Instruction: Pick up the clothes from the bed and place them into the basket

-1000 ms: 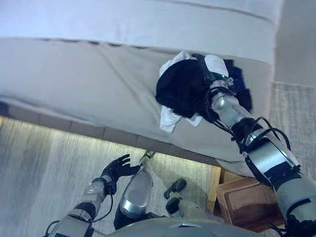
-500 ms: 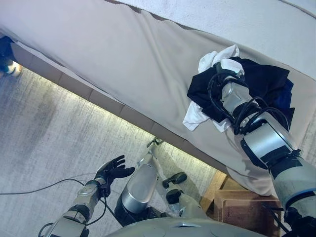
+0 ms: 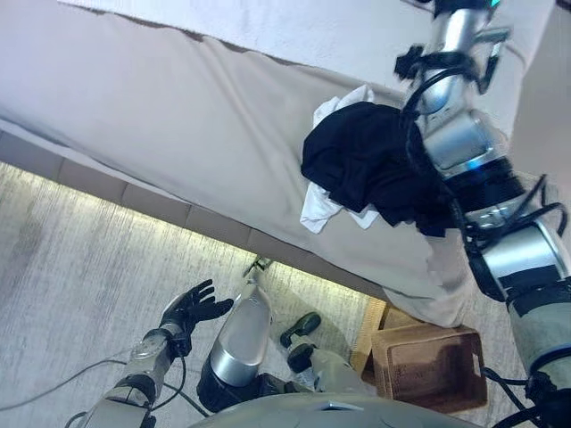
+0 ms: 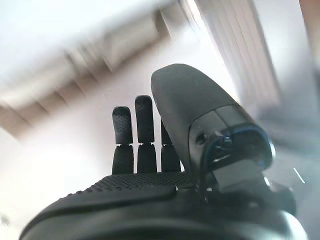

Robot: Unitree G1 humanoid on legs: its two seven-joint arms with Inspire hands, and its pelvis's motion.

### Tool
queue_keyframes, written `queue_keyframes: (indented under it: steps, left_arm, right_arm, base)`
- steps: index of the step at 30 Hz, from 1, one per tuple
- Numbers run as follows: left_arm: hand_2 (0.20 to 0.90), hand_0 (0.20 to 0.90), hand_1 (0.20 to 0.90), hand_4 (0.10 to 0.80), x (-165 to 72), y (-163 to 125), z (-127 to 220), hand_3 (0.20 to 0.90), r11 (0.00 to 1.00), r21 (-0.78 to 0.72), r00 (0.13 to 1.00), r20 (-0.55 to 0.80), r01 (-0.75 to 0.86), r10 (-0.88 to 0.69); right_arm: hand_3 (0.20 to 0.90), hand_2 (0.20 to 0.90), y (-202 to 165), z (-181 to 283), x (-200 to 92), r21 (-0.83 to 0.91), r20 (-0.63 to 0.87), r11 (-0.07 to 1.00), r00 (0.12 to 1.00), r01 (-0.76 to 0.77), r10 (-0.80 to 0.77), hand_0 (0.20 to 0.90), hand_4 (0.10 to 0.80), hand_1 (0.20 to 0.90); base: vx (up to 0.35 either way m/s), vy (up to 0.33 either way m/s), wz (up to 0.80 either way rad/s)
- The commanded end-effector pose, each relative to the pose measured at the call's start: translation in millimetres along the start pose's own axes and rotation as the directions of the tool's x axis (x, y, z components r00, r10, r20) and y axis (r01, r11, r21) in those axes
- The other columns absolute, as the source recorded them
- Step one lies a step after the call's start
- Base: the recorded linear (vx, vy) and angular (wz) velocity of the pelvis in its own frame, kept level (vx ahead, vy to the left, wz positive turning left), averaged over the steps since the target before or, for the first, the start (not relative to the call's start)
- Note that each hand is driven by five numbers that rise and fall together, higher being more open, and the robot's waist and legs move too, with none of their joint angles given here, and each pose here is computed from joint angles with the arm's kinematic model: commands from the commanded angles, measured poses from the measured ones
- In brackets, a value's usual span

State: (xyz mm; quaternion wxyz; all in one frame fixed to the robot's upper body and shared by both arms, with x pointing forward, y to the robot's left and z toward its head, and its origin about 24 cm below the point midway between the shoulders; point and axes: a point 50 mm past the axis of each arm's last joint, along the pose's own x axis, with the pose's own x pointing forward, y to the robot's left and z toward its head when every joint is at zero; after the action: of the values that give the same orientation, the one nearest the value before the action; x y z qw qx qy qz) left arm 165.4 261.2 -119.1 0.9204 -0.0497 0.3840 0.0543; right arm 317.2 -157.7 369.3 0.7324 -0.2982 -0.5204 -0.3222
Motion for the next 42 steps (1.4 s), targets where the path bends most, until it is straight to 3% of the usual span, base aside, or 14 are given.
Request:
queue_keyframes:
  steps: [1,6,9,10,11,14,17,22,27,31,36,39,42]
  left_arm:
    - [0.9,0.9,0.9,0.8,-26,7,-58,0.9,0.997,0.074,0.984,-0.178,-0.011,0.024]
    - [0.9,0.9,0.9,0.8,-34,7,-77,0.9,0.993,0.113,0.963,-0.265,-0.02,0.049]
    - [0.9,0.9,0.9,0.8,-34,7,-81,0.9,0.992,0.121,0.951,-0.305,-0.021,0.058]
    - [0.9,0.9,0.9,0.8,-34,8,-80,0.9,0.993,0.116,0.95,-0.307,-0.023,0.058]
    - [0.9,0.9,0.9,0.8,-32,10,-77,0.9,0.995,0.1,0.95,-0.307,-0.026,0.055]
    - [0.9,0.9,0.9,0.8,-32,10,-74,0.9,0.995,0.095,0.952,-0.303,-0.025,0.052]
    - [0.9,0.9,0.9,0.8,-31,6,-75,0.9,0.994,0.109,0.95,-0.309,-0.003,0.037]
    - [0.9,0.9,0.9,0.8,-27,2,-71,0.9,0.987,0.154,0.948,-0.318,0.036,0.015]
    - [0.9,0.9,0.9,0.8,-21,12,-52,0.9,0.98,0.195,0.959,-0.282,0.039,0.018]
    - [0.9,0.9,0.9,0.8,-12,20,-21,0.9,0.978,0.208,0.981,-0.196,0.024,0.018]
    - [0.9,0.9,0.9,0.8,-8,20,-11,0.9,0.983,0.184,0.989,-0.147,0.01,0.017]
    - [0.9,0.9,0.9,0.8,-7,18,-8,0.9,0.987,0.16,0.992,-0.123,0.017,0.003]
    - [0.9,0.9,0.9,0.8,-6,14,-7,0.9,0.99,0.139,0.995,-0.102,0.028,-0.014]
  right_arm:
    - [0.2,0.3,-31,-3,2,-0.052,0.106,0.984,0.981,0.169,-0.163,0.3,0.1,0.3]
    - [0.2,0.3,-52,-5,3,-0.056,0.098,0.981,0.979,0.186,-0.18,0.3,0.1,0.3]
    - [0.2,0.3,-44,-23,-6,-0.052,-0.021,0.999,1.0,-0.005,0.004,0.3,0.1,0.3]
    - [0.442,0.507,-34,-33,-14,-0.05,-0.084,0.988,0.986,-0.146,0.142,0.507,0.342,0.507]
    - [0.9,0.9,-20,-53,-34,-0.033,-0.199,0.923,0.908,-0.382,0.369,0.9,0.8,0.9]
    - [0.9,0.9,-8,-72,-62,0.05,-0.283,0.813,0.772,-0.58,0.569,0.9,0.8,0.9]
    - [0.9,0.9,12,-102,-110,0.109,-0.366,0.61,0.539,-0.785,0.758,0.9,0.8,0.9]
    - [0.9,0.9,37,-125,-147,0.09,-0.484,0.457,0.362,-0.885,0.796,0.9,0.8,0.9]
    - [0.9,0.9,49,-137,-152,0.039,-0.593,0.407,0.306,-0.913,0.745,0.9,0.8,0.9]
    - [0.9,0.9,47,-155,-138,-0.015,-0.696,0.446,0.33,-0.895,0.638,0.9,0.8,0.9]
    - [0.9,0.9,37,-169,-128,-0.063,-0.776,0.475,0.343,-0.877,0.529,0.9,0.8,0.9]
    - [0.9,0.9,26,-180,-129,-0.092,-0.831,0.443,0.313,-0.892,0.459,0.9,0.8,0.9]
    - [0.9,0.9,15,-189,-129,-0.151,-0.882,0.332,0.279,-0.931,0.381,0.9,0.8,0.9]
  base:
    - [0.071,-0.071,-0.19]
    - [0.072,-0.055,-0.23]
    - [0.062,-0.014,-0.35]
    - [0.033,-0.016,-0.19]
    - [0.038,-0.03,-0.22]
    - [0.042,-0.038,-0.2]
    - [0.092,-0.005,-0.11]
    - [0.068,0.023,0.12]
    - [-0.047,-0.038,0.38]
    - [-0.186,-0.027,0.44]
    - [-0.067,0.021,0.26]
    - [-0.033,0.089,0.3]
    - [-0.018,0.083,0.2]
